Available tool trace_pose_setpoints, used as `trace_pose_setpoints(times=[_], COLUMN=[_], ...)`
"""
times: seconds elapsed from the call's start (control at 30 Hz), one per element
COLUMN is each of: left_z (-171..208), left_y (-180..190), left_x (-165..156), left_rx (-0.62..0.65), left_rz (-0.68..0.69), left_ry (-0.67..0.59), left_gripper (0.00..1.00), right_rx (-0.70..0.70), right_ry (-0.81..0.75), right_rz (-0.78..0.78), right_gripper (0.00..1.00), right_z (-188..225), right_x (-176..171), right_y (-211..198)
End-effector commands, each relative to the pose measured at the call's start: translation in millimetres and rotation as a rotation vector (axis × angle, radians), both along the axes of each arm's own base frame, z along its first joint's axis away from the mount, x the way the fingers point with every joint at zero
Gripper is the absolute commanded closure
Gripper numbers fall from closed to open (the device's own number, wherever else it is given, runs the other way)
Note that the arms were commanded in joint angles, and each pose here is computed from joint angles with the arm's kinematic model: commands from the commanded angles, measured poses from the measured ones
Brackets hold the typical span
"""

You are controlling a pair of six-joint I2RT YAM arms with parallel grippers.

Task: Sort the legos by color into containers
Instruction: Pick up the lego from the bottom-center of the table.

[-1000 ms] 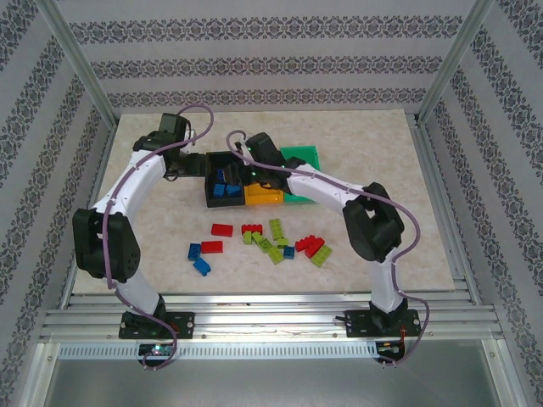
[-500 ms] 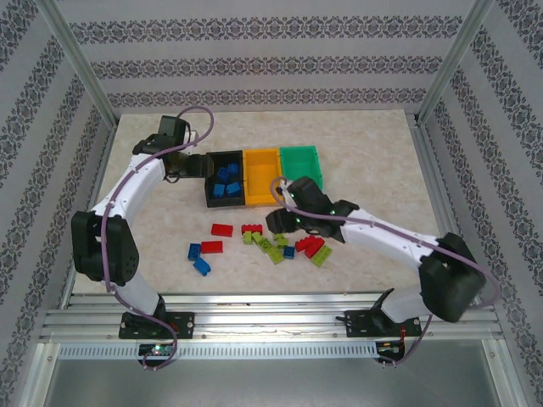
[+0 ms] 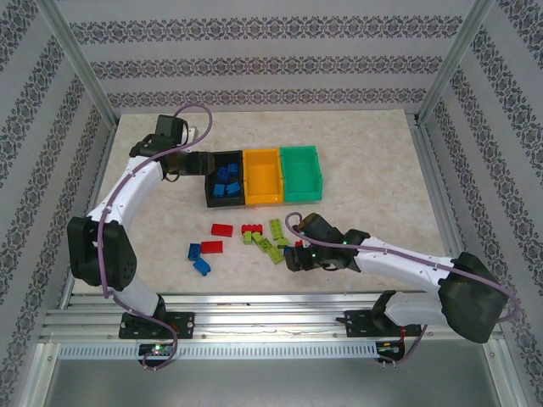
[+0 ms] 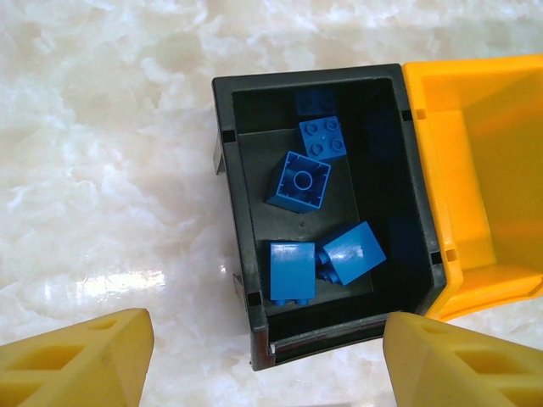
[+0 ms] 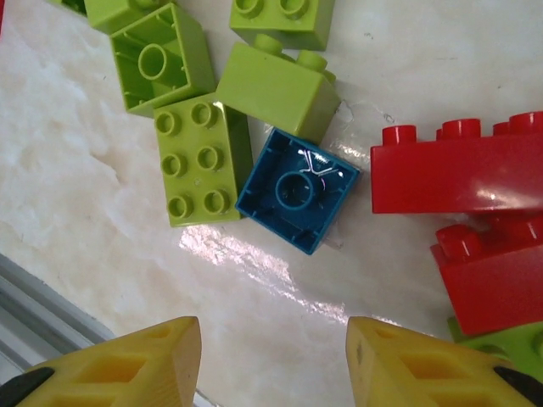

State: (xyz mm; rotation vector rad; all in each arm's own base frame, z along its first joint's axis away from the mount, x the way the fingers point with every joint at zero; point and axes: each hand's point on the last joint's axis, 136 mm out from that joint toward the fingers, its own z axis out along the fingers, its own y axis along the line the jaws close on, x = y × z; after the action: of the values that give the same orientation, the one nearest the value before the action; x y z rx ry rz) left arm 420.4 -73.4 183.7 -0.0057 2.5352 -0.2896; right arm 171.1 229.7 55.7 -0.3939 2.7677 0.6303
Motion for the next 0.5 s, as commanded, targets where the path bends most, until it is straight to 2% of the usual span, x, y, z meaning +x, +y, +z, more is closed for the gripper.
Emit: trace_pose_setpoints(times=[0.0,0.23,0.47], left_z=[9,8,7], left_y=[-4,-4,-5], left_x=[1,0,0], left_rx=[-0.025,-0.017,-0.009], left_rz=[-0.011,-0.012,-0.018], left_ry=[-0.037,-0.035,-0.033], left_gripper=[0.28,0.28,0.28], right_rx=[-0.012,-0.094,-0.106], right_ry=[-0.008,-0.053,-0.074], right_rz=[-0.052,-0.083,-0.094], right_gripper=[0.51,0.51,0.44], right_z=[-5,-16,-18], right_x=[6,23,35], right_y=[2,2,11])
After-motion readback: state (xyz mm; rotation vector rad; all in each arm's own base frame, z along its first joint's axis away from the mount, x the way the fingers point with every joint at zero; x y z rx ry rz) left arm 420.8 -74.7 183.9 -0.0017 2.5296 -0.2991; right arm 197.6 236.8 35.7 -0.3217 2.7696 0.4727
